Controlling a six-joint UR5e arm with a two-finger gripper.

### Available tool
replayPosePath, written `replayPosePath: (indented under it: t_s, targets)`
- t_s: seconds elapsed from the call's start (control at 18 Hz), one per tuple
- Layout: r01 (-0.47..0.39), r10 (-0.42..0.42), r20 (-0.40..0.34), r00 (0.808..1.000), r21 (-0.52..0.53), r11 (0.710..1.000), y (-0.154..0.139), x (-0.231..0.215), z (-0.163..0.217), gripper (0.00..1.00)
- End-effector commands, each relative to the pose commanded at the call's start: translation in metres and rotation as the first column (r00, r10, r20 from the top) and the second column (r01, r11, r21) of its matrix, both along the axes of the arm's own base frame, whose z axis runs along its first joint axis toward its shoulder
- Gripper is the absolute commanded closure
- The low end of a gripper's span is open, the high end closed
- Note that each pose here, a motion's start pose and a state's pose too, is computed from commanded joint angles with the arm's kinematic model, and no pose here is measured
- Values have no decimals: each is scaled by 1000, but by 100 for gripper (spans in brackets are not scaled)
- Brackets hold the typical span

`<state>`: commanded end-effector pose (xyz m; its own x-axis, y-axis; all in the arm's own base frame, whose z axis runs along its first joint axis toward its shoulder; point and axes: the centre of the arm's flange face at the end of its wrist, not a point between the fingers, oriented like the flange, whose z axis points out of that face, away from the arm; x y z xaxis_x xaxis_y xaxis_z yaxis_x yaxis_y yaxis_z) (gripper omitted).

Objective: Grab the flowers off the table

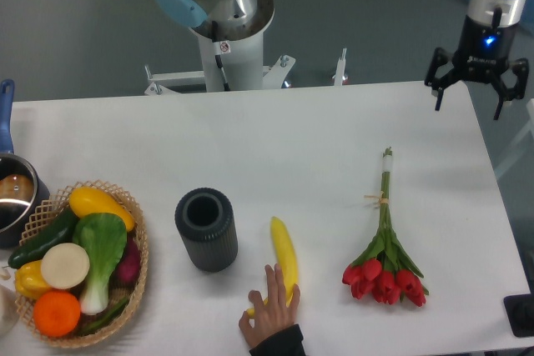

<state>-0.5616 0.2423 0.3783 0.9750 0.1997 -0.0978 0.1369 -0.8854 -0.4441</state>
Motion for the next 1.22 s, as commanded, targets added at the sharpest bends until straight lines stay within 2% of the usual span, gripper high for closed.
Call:
replayPosePath:
  t_s: [0.28, 0.44, 0.56, 0.72, 0.89, 1.22]
  targets:
    - [43, -42, 110, 993, -6, 999, 55, 7, -53, 0]
    - [29, -28, 152, 988, -6, 1000, 73, 4, -71, 0]
    - [49, -45, 183, 982, -16, 999, 84, 6, -91, 0]
    - [58, -53, 218, 975, -14, 998, 92, 3, -113, 0]
    - [68, -78, 238, 968, 50, 996, 103, 3, -125, 0]
    - [53, -64, 261, 963, 48, 997, 108, -3, -154, 0]
